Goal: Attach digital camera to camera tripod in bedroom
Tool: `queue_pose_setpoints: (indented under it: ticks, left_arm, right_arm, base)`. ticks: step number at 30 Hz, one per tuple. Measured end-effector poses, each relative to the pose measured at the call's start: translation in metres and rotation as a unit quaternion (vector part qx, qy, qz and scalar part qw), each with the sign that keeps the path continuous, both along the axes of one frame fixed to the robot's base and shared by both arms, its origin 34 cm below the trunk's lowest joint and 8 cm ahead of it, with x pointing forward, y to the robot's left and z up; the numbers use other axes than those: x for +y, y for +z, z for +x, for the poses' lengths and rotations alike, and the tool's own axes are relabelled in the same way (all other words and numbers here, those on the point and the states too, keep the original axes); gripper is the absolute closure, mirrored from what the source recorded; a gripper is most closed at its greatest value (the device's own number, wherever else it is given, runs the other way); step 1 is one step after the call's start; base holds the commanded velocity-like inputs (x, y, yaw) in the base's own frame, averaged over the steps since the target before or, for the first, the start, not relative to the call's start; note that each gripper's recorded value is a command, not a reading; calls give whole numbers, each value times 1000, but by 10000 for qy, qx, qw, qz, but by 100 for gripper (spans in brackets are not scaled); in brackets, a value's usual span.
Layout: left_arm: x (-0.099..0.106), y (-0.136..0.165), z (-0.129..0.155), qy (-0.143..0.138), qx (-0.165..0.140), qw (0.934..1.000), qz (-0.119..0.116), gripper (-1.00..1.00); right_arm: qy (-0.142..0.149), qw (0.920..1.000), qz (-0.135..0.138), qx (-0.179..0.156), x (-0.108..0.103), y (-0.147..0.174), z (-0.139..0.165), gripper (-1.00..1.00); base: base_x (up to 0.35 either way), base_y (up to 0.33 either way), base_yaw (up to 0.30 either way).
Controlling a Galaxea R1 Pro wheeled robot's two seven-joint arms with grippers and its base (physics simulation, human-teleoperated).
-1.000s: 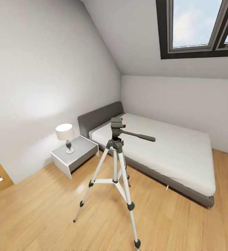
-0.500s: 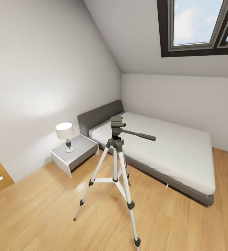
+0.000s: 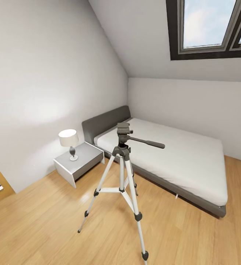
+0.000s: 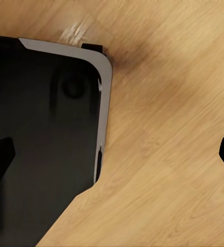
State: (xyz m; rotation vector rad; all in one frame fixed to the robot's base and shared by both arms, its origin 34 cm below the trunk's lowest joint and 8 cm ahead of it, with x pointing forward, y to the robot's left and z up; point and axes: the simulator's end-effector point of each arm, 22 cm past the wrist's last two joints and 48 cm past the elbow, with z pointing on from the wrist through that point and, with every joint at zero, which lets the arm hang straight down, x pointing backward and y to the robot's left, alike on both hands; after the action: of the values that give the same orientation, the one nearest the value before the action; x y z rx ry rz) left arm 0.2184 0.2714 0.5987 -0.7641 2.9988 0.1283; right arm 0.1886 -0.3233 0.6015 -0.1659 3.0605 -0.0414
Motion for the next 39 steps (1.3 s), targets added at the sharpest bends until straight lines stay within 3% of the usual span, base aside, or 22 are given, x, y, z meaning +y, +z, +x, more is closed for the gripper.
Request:
queue_pose_setpoints:
  ticks: [10, 13, 14, 16, 17, 18, 22, 23, 26, 28, 30, 31, 36, 37, 39]
  left_arm:
    - [-1, 0, 0, -6, 3, 10000, -7, 100]
    - [-1, 0, 0, -12, 2, 10000, -8, 100]
    - [-2, 0, 0, -18, 3, 10000, -12, 100]
    - [-2, 0, 0, -20, 4, 10000, -12, 100]
    - [-2, 0, 0, -19, 2, 10000, -12, 100]
    - [-2, 0, 0, -18, 3, 10000, -13, 100]
    - [-2, 0, 0, -16, 3, 10000, -13, 100]
    - [-2, 0, 0, -16, 4, 10000, -12, 100]
    - [-1, 0, -1, -16, 5, 10000, -11, 100]
    - [-1, 0, 0, -17, 4, 10000, -11, 100]
    - [-1, 0, 0, -17, 3, 10000, -11, 100]
    - [-1, 0, 0, -17, 2, 10000, -10, 100]
    - [-1, 0, 0, -18, 3, 10000, -11, 100]
    - [-1, 0, 0, -21, 2, 10000, -10, 100]
    - [-1, 0, 0, -20, 3, 10000, -10, 100]
  right_arm:
    - [39, 9999, -117, 9, -8, 0, 2, -100]
    - [167, 9995, -206, -171, -13, 2, 24, -100]
    - [173, 9996, -149, 134, -8, 2, 33, -100]
    - [217, 9949, -310, -937, -18, 37, 164, -100]
    - [234, 9858, -403, -1613, -24, 73, 232, -100]
    - [116, 9863, -255, -1626, -17, 97, 259, -100]
    - [-231, 9850, 376, -1667, 6, 154, 306, -100]
    - [-355, 9821, 694, -1713, 19, 179, 325, -100]
    - [-443, 9714, 1138, -2034, 39, 240, 371, -100]
    - [-419, 9633, 1263, -2333, 48, 275, 395, -100]
    - [-364, 9494, 1436, -2770, 63, 321, 423, -100]
    - [-325, 9383, 1605, -3046, 77, 351, 441, -100]
    - [-168, 9248, 1781, -3358, 104, 384, 461, -100]
    - [76, 9158, 1860, -3559, 126, 398, 469, -100]
    - [313, 9093, 1863, -3708, 141, 405, 474, -100]
  base:
    - [0, 0, 0]
    - [0, 0, 0]
    - [0, 0, 0]
    - [0, 0, 0]
    - [0, 0, 0]
    - [0, 0, 0]
    - [0, 0, 0]
    - [0, 0, 0]
    - [0, 0, 0]
    - [0, 0, 0]
    - [0, 0, 0]
    - [0, 0, 0]
    - [0, 0, 0]
    - [0, 0, 0]
    - [0, 0, 0]
